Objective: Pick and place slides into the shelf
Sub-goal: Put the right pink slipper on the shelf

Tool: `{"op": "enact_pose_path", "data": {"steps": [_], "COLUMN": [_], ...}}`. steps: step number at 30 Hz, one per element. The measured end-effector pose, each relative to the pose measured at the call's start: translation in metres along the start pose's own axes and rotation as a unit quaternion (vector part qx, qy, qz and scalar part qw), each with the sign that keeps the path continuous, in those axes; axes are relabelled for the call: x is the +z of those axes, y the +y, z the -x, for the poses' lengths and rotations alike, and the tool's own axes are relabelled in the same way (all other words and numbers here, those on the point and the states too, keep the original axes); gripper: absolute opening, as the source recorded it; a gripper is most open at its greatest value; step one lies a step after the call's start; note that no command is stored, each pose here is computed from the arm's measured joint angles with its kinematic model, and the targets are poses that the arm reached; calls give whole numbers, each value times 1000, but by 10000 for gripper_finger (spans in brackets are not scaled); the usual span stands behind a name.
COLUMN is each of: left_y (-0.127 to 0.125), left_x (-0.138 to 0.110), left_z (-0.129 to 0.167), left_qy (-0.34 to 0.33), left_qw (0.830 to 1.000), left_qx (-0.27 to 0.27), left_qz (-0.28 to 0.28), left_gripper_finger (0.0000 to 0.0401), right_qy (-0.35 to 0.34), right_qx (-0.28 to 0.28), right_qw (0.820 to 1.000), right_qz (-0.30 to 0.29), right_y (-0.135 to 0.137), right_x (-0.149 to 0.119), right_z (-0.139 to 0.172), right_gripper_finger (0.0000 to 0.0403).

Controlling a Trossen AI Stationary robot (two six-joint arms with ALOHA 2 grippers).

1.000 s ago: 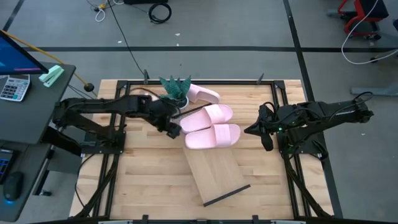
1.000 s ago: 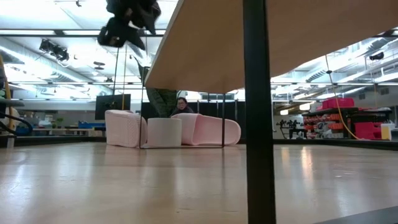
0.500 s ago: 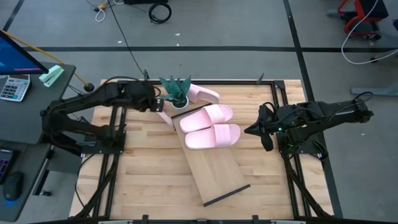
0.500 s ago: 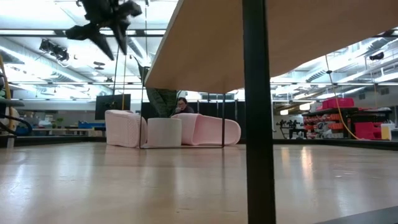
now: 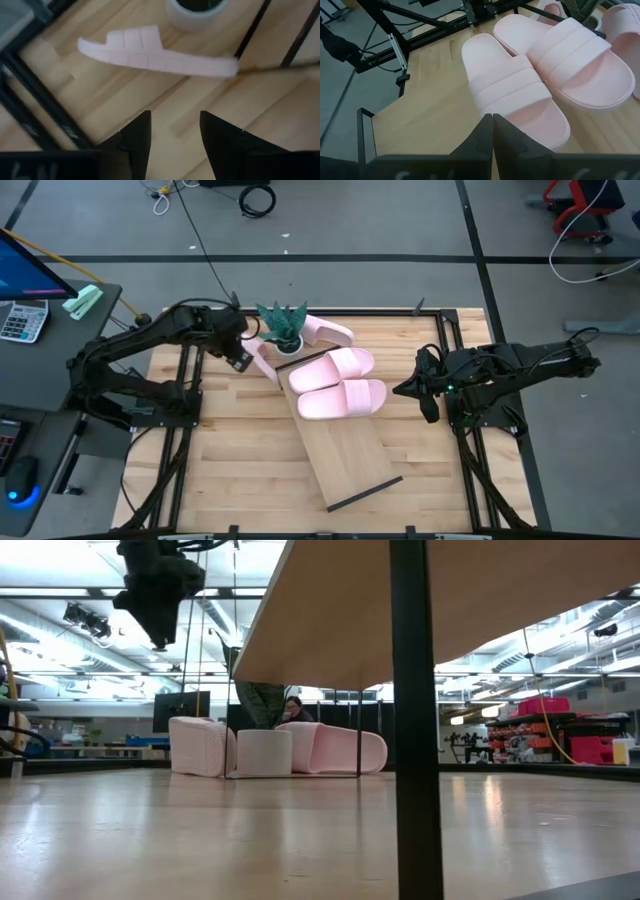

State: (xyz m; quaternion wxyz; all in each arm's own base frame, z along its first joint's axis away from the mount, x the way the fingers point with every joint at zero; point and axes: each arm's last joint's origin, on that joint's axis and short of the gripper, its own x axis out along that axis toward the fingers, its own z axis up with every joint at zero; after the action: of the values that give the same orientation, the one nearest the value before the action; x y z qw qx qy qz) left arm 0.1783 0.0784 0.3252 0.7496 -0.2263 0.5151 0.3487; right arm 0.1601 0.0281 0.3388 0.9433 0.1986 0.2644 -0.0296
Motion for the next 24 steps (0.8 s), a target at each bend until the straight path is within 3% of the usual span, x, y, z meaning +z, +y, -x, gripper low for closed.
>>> {"op": "enact_pose_path", "data": {"steps": [3,7,15,20,24], "left_y": [-4,-11,-22,-27,-30], "left_x": [-3,-6,-12,-14,-14], "left_z": [1,2,5,6,7], "left_qy": [1,0,-3,-9,-14], "left_qw": [997,994,996,997,996], "left_qx": [4,-2,-16,-24,-28], "left_qz": [-75,-111,-83,-75,-79], "left_gripper_finger": [164,151,130,126,130], "right_qy": [0,0,-22,-37,-31], "right_qx": [0,0,-43,-87,-85], "right_qw": [1000,1000,999,995,995], "right_qz": [0,0,-10,-28,-47], "right_y": [0,0,-6,-23,-40], "right_x": [0,0,3,11,20], "right_z": [0,0,0,-2,-7], "right_gripper_finger": [15,15,14,14,18]}}
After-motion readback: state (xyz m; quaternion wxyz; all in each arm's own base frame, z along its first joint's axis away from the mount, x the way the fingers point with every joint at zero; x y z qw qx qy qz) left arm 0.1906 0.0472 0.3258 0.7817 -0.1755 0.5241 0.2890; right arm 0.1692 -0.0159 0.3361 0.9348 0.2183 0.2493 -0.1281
